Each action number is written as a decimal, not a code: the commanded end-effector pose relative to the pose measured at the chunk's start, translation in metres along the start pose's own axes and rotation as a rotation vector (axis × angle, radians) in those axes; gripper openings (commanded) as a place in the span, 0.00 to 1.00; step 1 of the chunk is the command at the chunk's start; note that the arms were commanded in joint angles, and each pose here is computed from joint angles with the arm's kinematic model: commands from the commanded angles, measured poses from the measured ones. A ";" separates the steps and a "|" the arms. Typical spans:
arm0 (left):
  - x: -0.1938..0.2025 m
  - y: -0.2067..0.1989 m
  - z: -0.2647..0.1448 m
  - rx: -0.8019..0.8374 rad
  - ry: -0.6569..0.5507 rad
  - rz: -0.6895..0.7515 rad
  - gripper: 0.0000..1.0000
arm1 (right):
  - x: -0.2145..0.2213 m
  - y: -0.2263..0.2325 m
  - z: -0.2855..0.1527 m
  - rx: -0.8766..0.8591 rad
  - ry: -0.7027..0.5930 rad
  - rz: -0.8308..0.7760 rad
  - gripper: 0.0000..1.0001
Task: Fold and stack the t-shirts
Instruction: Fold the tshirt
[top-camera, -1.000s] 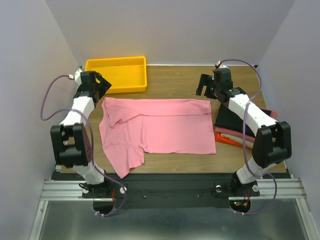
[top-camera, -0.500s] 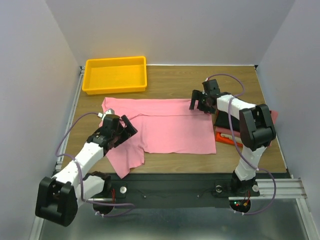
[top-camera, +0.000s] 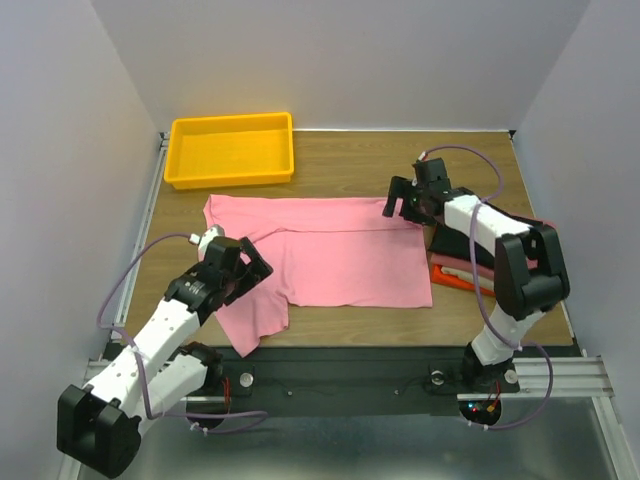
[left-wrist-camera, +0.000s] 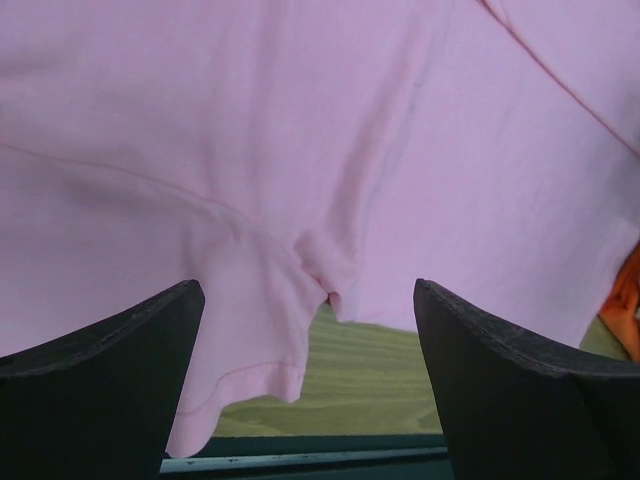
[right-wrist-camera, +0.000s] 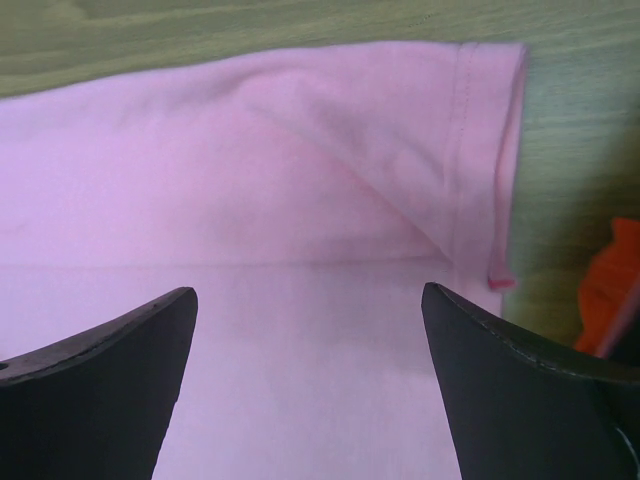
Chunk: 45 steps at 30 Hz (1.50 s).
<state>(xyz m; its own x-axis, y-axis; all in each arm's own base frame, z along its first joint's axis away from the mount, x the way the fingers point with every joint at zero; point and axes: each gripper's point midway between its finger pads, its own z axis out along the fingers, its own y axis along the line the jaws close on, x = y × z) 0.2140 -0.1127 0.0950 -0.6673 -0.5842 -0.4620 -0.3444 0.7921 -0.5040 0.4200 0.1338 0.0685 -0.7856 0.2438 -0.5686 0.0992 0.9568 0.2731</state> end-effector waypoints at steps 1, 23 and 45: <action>-0.061 -0.026 -0.012 -0.014 -0.223 -0.023 0.99 | -0.024 0.033 -0.053 -0.129 -0.124 -0.059 1.00; -0.175 -0.001 0.151 -0.085 -0.152 -0.002 0.97 | -0.014 0.007 -0.003 0.207 -0.179 -0.133 1.00; -0.244 0.002 0.219 -0.122 -0.222 -0.080 0.95 | -0.035 -0.016 0.063 0.234 -0.111 -0.091 1.00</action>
<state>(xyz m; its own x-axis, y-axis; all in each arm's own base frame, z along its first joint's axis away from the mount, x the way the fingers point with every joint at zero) 0.5204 -0.0209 0.0518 -0.4844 -0.6494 -0.5862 -0.4334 0.7602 -0.4840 0.4767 0.1173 0.0337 -0.7286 0.1618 -0.6656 0.1967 0.9802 0.0229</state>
